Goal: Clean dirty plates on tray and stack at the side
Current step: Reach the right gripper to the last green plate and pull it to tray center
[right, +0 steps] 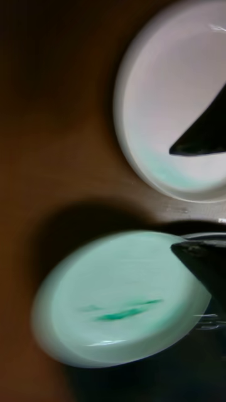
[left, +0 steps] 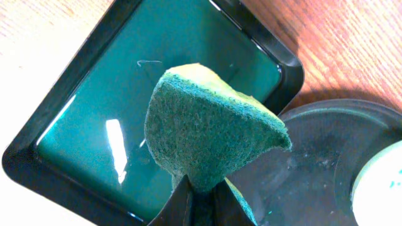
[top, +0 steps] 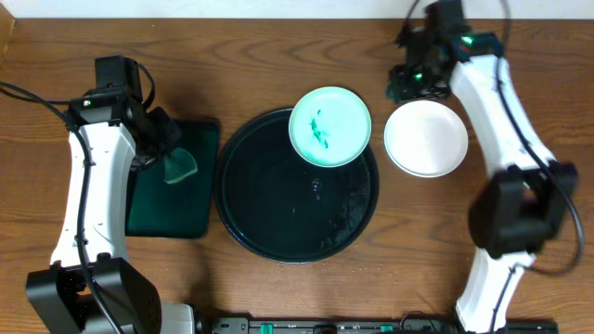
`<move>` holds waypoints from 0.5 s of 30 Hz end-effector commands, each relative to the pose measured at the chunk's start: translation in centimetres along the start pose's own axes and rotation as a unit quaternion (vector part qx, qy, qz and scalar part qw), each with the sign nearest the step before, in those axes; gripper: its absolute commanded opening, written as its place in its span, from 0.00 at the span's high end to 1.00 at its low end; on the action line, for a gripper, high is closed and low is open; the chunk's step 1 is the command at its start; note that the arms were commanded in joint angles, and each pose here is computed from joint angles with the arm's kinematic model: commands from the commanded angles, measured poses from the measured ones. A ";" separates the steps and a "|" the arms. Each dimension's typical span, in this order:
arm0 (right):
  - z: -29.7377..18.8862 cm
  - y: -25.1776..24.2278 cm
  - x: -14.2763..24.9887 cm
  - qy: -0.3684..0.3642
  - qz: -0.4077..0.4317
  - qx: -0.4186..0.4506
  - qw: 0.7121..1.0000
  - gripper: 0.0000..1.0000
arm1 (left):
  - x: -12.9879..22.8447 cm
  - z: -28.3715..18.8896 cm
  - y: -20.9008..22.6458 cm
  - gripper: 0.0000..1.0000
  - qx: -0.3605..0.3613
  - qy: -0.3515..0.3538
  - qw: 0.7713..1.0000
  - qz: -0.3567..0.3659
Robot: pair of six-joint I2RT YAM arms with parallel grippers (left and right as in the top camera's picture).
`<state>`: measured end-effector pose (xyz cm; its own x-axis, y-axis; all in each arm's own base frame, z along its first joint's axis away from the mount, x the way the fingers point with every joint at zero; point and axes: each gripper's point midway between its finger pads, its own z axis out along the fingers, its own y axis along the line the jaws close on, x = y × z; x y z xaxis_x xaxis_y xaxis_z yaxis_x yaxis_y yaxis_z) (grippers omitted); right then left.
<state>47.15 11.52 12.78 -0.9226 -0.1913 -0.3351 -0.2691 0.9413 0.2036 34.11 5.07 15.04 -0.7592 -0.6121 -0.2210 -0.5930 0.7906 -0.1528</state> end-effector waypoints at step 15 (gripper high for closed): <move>8.9 4.7 0.0 0.072 -0.115 -0.099 0.986 0.96 | 0.1 0.1 0.0 0.93 0.000 0.002 1.000 0.007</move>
<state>48.01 17.58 4.23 -0.8568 -0.4599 -0.2330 -0.5132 0.8038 0.3008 34.13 5.07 15.04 -0.7591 -0.6121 -0.2217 -0.5928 0.7906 -0.1532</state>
